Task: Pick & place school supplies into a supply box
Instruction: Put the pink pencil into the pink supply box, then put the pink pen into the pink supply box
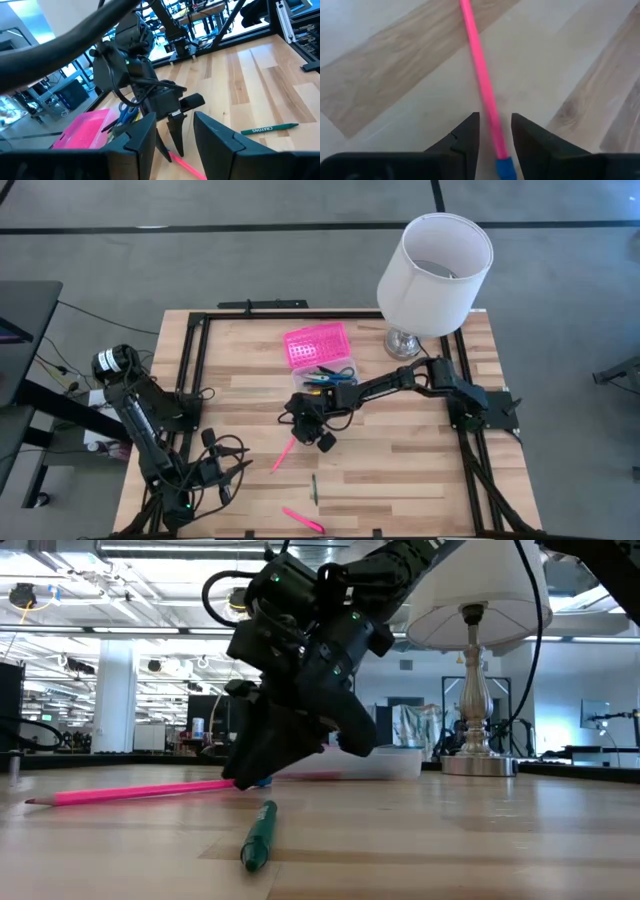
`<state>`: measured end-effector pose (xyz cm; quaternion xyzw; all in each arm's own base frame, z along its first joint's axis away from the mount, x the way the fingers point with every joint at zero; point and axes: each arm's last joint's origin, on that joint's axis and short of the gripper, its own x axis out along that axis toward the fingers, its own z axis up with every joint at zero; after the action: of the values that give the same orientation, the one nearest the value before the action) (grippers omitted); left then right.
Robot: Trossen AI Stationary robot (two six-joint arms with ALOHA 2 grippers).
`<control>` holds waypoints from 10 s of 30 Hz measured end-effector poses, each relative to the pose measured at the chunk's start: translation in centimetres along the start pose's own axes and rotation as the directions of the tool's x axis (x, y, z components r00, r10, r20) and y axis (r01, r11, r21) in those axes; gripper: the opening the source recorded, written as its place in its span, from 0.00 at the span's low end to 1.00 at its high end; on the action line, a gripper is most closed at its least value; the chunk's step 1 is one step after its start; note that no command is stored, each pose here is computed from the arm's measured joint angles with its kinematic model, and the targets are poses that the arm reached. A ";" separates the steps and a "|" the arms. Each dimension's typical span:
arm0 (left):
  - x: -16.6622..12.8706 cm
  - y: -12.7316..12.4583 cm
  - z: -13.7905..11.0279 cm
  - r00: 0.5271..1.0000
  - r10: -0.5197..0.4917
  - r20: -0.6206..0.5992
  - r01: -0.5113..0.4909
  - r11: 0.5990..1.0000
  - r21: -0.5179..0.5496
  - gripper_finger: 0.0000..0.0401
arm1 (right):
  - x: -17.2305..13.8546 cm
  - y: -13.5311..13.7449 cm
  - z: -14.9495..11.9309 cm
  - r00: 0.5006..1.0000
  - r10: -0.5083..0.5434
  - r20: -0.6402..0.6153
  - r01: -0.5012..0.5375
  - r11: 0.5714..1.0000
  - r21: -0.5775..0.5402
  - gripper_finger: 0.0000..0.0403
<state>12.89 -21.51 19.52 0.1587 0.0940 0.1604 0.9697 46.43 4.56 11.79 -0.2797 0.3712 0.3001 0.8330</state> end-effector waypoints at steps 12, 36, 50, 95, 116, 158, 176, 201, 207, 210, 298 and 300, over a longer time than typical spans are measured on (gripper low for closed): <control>0.0 0.2 -0.2 1.000 0.007 -0.001 -0.007 1.000 -0.006 0.32 | -0.4 0.8 -0.7 0.992 0.086 -0.096 -0.078 0.993 0.085 0.02; 0.0 0.2 -0.2 1.000 0.004 -0.005 -0.004 1.000 -0.007 0.32 | -2.2 3.5 -1.2 0.899 0.235 -0.368 -0.052 0.894 0.444 0.01; 0.0 0.2 -0.2 1.000 0.004 -0.005 -0.004 1.000 -0.007 0.32 | -3.6 4.7 -0.1 0.778 0.232 -0.584 0.025 0.917 0.398 0.00; 0.0 0.1 -0.2 1.000 -0.015 -0.022 0.015 1.000 -0.010 0.32 | -13.6 -4.8 -2.2 0.721 0.123 -0.682 0.389 0.743 0.545 0.00; 0.0 0.1 -0.2 1.000 -0.015 -0.020 0.015 1.000 -0.014 0.32 | -12.5 -6.1 -6.5 0.802 0.218 -0.557 0.321 0.629 0.708 0.00; 1.6 -0.2 -1.2 0.973 -0.135 -0.185 0.119 0.988 -0.093 0.32 | -25.9 1.1 3.9 0.979 -0.109 -0.171 0.181 0.850 0.495 0.28; 10.5 -4.9 -2.9 0.674 -0.720 -0.165 0.706 0.694 -0.143 0.32 | -26.0 12.9 -0.9 0.944 -0.224 0.240 0.118 0.913 0.391 0.28; 14.4 -9.5 -5.6 0.530 -0.756 -0.383 0.710 0.643 -0.287 0.19 | -24.0 14.6 -2.8 0.931 -0.228 0.285 0.098 0.907 0.409 0.28; 14.6 -9.7 -5.2 0.534 -0.720 -0.443 0.699 0.671 -0.249 0.05 | -24.0 14.6 -2.8 0.931 -0.228 0.285 0.097 0.907 0.409 0.28; 14.7 -9.6 -5.1 0.549 -0.698 -0.460 0.685 0.691 -0.230 0.04 | -24.0 14.6 -2.8 0.931 -0.227 0.285 0.094 0.905 0.414 0.28; 33.9 17.3 -2.1 0.438 -0.063 -0.897 -0.043 0.995 -0.091 0.11 | -20.3 18.4 -1.0 0.968 -0.037 0.248 -0.039 0.955 0.293 0.28; 34.0 17.4 -2.1 0.439 -0.046 -0.897 -0.037 0.997 -0.069 0.15 | -20.3 18.4 -1.0 0.970 -0.059 0.237 -0.015 0.954 0.299 0.28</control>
<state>39.12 6.29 18.97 0.0114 0.5873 0.2210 0.7786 21.92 10.10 22.73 -0.1158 0.3040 0.2631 0.9082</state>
